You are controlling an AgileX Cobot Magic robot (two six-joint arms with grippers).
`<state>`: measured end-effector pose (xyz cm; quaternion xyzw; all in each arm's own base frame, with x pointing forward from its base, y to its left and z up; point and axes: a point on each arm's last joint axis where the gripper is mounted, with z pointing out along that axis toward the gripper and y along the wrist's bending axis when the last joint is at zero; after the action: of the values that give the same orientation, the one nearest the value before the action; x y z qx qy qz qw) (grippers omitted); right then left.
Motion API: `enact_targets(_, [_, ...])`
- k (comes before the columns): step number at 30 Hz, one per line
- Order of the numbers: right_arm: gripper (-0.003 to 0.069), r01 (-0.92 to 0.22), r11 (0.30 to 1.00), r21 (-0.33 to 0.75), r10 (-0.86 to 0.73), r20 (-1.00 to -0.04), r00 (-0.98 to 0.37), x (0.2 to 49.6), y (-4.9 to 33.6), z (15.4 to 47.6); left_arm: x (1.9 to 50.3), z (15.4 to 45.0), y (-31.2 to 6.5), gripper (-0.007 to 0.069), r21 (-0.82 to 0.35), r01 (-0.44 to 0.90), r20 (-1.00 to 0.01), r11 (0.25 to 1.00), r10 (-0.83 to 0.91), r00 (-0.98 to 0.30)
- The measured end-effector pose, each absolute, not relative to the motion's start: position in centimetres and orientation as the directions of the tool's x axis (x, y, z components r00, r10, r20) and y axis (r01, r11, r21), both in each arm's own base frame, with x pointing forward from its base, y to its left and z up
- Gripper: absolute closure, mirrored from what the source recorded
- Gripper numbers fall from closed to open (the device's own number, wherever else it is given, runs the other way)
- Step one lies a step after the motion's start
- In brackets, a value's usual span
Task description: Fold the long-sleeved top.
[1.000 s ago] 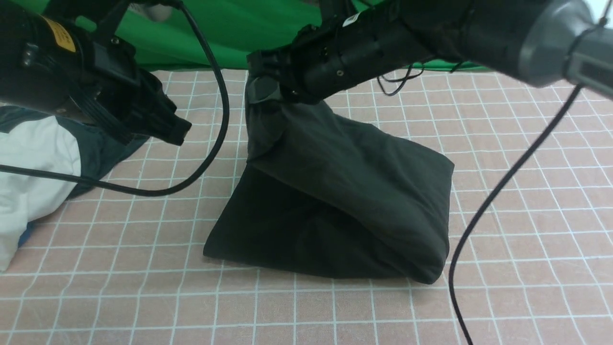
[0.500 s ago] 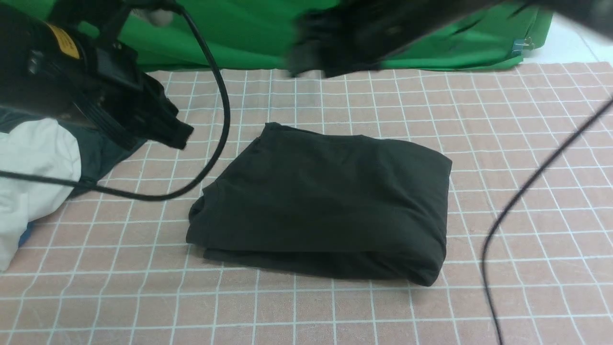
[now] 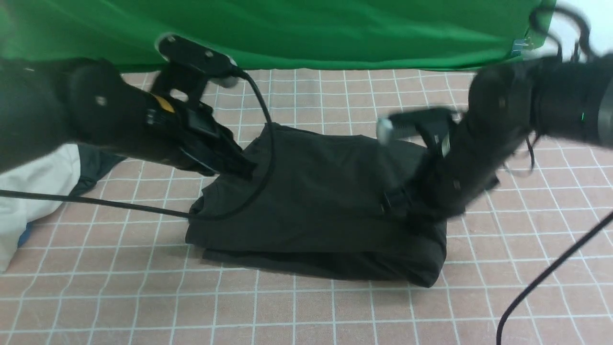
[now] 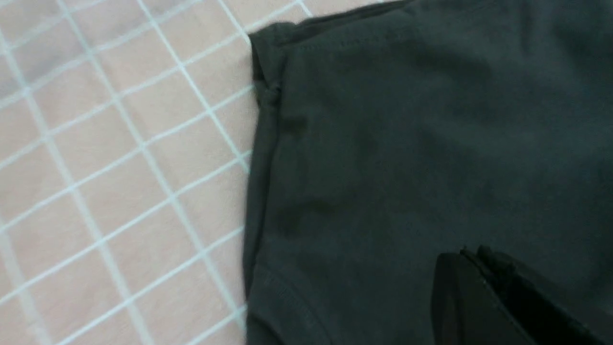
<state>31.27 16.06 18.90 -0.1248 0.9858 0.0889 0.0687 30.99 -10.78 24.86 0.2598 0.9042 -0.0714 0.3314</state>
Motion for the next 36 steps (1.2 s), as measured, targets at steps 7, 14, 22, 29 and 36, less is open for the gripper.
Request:
enact_targets(7, [0.0619,-0.231,0.96,0.157,-0.211,-0.132,-0.968,29.6,14.9,16.7,32.0,21.6,-11.3,0.0607,0.024,0.545,-0.573,0.838,0.459,-0.679])
enact_targets(14, [0.062,-0.248,0.96,0.129,-0.216,-0.221,-0.951,29.8,13.6,20.8,32.0,22.9,-11.5,0.0607,0.008,0.555,-0.585,0.832,0.454,-0.672])
enact_targets(22, [0.0383,-0.001,0.967,0.255,0.116,-0.441,-0.89,35.7,9.1,23.4,31.1,25.0,-12.7,0.0607,0.005,0.618,-0.6,0.786,0.496,-0.627])
enact_targets(29, [0.0071,0.1,0.941,0.322,0.216,-0.349,-0.912,38.5,8.9,19.3,28.7,27.4,-14.3,0.0607,0.062,0.688,-0.644,0.723,0.555,-0.526])
enact_targets(36, [0.0263,0.133,0.937,0.323,0.228,-0.278,-0.933,39.4,9.3,15.1,25.2,31.0,-13.2,0.0607,0.116,0.694,-0.721,0.711,0.541,-0.434])
